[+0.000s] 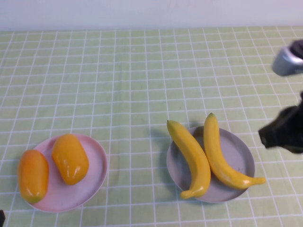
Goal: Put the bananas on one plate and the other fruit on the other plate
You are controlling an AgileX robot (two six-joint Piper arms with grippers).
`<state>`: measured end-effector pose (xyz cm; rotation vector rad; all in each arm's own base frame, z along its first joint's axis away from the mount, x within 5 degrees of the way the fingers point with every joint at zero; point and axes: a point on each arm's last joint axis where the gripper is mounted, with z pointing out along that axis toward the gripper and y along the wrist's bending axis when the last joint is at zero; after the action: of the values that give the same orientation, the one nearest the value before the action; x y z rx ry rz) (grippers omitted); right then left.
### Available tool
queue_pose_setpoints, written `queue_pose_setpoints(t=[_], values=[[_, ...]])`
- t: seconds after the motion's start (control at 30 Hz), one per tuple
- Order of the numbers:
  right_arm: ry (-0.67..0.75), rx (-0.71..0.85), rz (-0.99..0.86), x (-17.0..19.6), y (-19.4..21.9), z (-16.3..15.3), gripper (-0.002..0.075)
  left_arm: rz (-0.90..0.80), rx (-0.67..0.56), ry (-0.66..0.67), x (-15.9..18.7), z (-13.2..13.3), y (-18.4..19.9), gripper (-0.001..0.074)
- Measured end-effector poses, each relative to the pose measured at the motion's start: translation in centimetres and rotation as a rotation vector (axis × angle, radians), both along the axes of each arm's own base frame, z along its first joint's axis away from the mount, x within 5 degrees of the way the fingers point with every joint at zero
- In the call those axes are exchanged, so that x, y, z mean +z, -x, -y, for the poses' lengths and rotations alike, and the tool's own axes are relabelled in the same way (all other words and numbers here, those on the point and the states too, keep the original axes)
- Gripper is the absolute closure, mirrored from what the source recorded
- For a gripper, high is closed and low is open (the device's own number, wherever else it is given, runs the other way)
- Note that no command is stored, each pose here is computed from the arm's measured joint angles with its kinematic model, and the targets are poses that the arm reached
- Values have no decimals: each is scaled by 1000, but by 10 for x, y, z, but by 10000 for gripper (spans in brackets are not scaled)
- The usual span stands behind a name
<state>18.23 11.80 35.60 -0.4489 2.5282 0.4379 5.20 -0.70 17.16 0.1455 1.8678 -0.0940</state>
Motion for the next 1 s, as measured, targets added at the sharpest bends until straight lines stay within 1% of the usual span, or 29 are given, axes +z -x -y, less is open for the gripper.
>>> queue_pose_setpoints(t=[0.2, 0.3, 0.43, 0.53, 0.63, 0.73, 0.83, 0.9, 1.0], values=[[-3, 32, 48, -15, 43, 25, 741, 0, 0, 0, 0, 0, 0, 738], [3, 49, 70, -23, 56, 32, 741, 0, 0, 0, 0, 0, 0, 738], [5, 42, 146, -43, 60, 38, 741, 0, 0, 0, 0, 0, 0, 738], [-20, 25, 212, -59, 59, 39, 741, 0, 0, 0, 0, 0, 0, 738], [-56, -2, 316, -81, 54, 40, 741, 0, 0, 0, 0, 0, 0, 738], [-81, -77, 416, -102, 51, 50, 741, 0, 0, 0, 0, 0, 0, 738], [-92, -227, 540, -120, 53, 74, 741, 0, 0, 0, 0, 0, 0, 738], [-94, -321, 620, -130, 62, 89, 741, 0, 0, 0, 0, 0, 0, 738], [-97, -419, 724, -140, 77, 103, 741, 0, 0, 0, 0, 0, 0, 738]])
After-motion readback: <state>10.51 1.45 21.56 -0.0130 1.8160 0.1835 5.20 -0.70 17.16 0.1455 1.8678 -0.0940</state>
